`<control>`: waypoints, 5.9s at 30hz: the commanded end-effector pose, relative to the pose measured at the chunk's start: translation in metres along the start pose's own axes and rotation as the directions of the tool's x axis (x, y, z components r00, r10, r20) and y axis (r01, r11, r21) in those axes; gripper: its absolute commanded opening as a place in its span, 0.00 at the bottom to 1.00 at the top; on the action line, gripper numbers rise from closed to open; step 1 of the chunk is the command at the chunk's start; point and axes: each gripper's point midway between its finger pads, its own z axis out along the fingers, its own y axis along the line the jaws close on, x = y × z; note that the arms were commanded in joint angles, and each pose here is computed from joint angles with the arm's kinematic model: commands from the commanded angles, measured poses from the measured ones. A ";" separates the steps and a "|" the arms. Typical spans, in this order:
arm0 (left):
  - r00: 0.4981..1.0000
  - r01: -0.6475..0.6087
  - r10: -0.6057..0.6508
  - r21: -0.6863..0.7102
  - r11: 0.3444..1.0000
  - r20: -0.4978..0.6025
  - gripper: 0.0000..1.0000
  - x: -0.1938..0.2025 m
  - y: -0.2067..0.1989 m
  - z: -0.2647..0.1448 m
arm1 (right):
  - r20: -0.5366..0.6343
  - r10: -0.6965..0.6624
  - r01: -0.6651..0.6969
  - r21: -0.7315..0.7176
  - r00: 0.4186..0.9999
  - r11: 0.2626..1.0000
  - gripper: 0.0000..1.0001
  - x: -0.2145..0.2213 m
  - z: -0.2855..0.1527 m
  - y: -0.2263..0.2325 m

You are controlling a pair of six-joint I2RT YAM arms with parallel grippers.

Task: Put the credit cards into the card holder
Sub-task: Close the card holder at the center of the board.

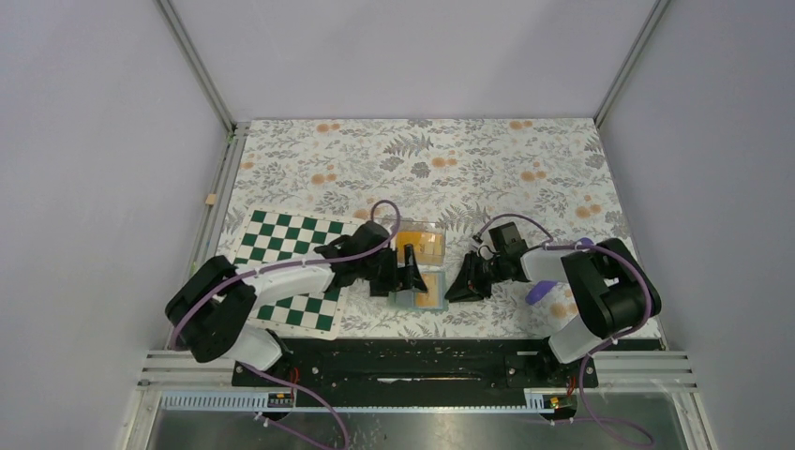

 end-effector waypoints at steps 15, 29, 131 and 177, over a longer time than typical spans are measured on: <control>0.995 -0.056 0.071 0.192 0.980 -0.075 0.83 0.003 -0.074 0.054 | 0.028 -0.027 0.024 0.110 0.999 0.994 0.32 0.005 -0.019 -0.003; 0.998 -0.041 0.044 0.050 0.998 -0.040 0.52 0.003 -0.043 0.053 | 0.089 -0.122 0.098 0.237 0.989 0.967 0.49 0.023 -0.060 -0.010; 0.997 0.071 -0.071 0.067 0.995 -0.004 0.00 -0.024 -0.047 0.093 | -0.029 -0.027 0.029 0.097 0.999 0.995 0.00 -0.010 -0.002 -0.018; 0.983 -0.185 0.173 -0.314 0.931 -0.066 0.12 -0.011 -0.021 0.082 | 0.035 -0.083 0.075 0.185 0.996 0.980 0.02 -0.018 -0.010 -0.017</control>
